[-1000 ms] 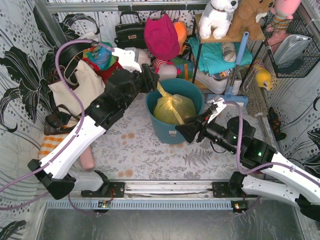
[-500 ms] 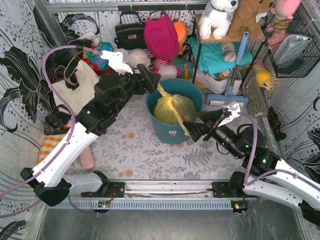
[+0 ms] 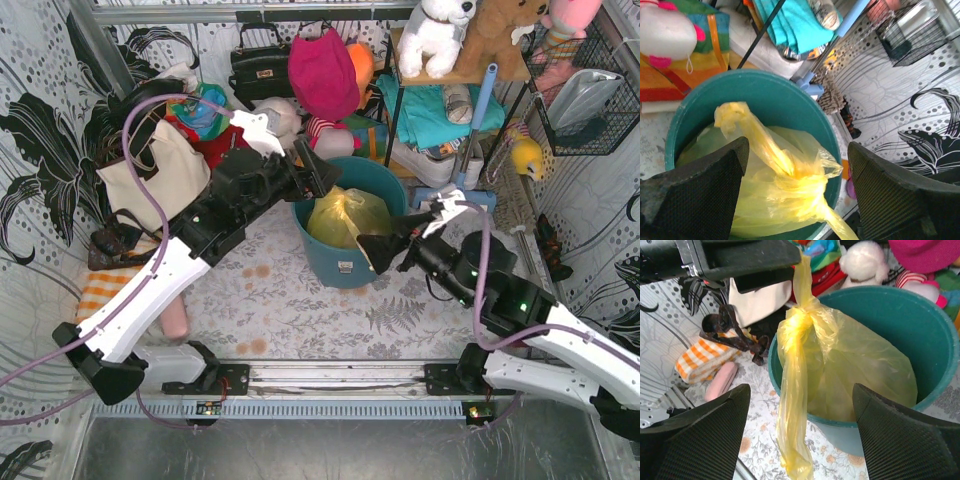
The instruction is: Tie the trash bag
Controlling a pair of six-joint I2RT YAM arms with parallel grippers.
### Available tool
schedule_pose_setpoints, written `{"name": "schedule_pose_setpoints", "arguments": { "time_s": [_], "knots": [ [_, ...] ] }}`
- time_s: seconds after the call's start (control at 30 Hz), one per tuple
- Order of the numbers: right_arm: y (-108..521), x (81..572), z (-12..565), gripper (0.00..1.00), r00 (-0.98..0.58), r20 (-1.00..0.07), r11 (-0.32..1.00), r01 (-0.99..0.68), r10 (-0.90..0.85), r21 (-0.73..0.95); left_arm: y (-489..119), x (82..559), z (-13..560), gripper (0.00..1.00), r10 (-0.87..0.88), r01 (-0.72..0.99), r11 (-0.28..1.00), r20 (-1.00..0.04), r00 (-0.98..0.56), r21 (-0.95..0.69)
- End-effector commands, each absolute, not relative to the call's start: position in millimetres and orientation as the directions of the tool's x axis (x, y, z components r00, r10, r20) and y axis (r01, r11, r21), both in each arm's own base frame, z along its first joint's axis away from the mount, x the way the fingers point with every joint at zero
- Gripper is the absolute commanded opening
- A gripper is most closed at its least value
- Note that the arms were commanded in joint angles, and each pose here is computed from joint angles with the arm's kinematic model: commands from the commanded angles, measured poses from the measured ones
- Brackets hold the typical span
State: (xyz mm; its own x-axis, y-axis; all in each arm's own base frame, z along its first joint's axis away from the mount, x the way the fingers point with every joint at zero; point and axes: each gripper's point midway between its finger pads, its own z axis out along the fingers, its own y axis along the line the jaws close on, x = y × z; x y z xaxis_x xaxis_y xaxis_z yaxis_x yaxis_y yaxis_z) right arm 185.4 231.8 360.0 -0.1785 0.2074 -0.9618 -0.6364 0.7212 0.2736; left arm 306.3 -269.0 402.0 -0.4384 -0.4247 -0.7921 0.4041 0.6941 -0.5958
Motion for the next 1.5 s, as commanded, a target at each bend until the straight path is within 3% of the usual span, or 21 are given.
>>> {"name": "schedule_pose_setpoints", "arguments": {
  "time_s": [0.0, 0.33, 0.43, 0.53, 0.7, 0.8, 1.0, 1.13, 1.3, 1.47],
  "knots": [
    [242, 184, 344, 0.83, -0.330, -0.928, 0.732, -0.588, 0.172, 0.344, -280, 312, 386, 0.87, -0.427, 0.400, 0.672, -0.767, -0.480, -0.624],
    [245, 191, 321, 0.71, -0.415, -0.889, 0.771, -0.496, 0.193, 0.399, -279, 329, 370, 0.81, -0.434, 0.383, 0.683, -0.767, -0.472, -0.622],
    [245, 192, 319, 0.63, -0.409, -0.890, 0.772, -0.494, 0.199, 0.400, -279, 335, 370, 0.70, -0.435, 0.390, 0.681, -0.770, -0.466, -0.620],
    [250, 193, 319, 0.65, -0.395, -0.901, 0.765, -0.521, 0.178, 0.379, -283, 341, 366, 0.60, -0.419, 0.399, 0.681, -0.773, -0.475, -0.614],
    [263, 197, 316, 0.61, -0.404, -0.903, 0.764, -0.532, 0.149, 0.364, -286, 345, 367, 0.57, -0.407, 0.410, 0.681, -0.779, -0.476, -0.606],
    [267, 199, 320, 0.47, -0.399, -0.906, 0.763, -0.541, 0.138, 0.354, -287, 345, 368, 0.52, -0.405, 0.417, 0.678, -0.782, -0.474, -0.605],
    [264, 200, 338, 0.00, -0.360, -0.915, 0.750, -0.551, 0.183, 0.367, -289, 346, 375, 0.21, -0.396, 0.445, 0.675, -0.797, -0.456, -0.589],
    [266, 192, 361, 0.00, -0.320, -0.932, 0.708, -0.617, 0.173, 0.343, -291, 348, 403, 0.00, -0.375, 0.504, 0.673, -0.836, -0.400, -0.542],
    [256, 192, 386, 0.00, -0.290, -0.942, 0.725, -0.612, 0.167, 0.317, -288, 361, 441, 0.00, -0.368, 0.535, 0.701, -0.881, -0.297, -0.472],
    [252, 182, 350, 0.00, -0.362, -0.920, 0.715, -0.603, 0.150, 0.354, -289, 388, 382, 0.00, -0.302, 0.452, 0.782, -0.895, -0.329, -0.430]
  ]
}}
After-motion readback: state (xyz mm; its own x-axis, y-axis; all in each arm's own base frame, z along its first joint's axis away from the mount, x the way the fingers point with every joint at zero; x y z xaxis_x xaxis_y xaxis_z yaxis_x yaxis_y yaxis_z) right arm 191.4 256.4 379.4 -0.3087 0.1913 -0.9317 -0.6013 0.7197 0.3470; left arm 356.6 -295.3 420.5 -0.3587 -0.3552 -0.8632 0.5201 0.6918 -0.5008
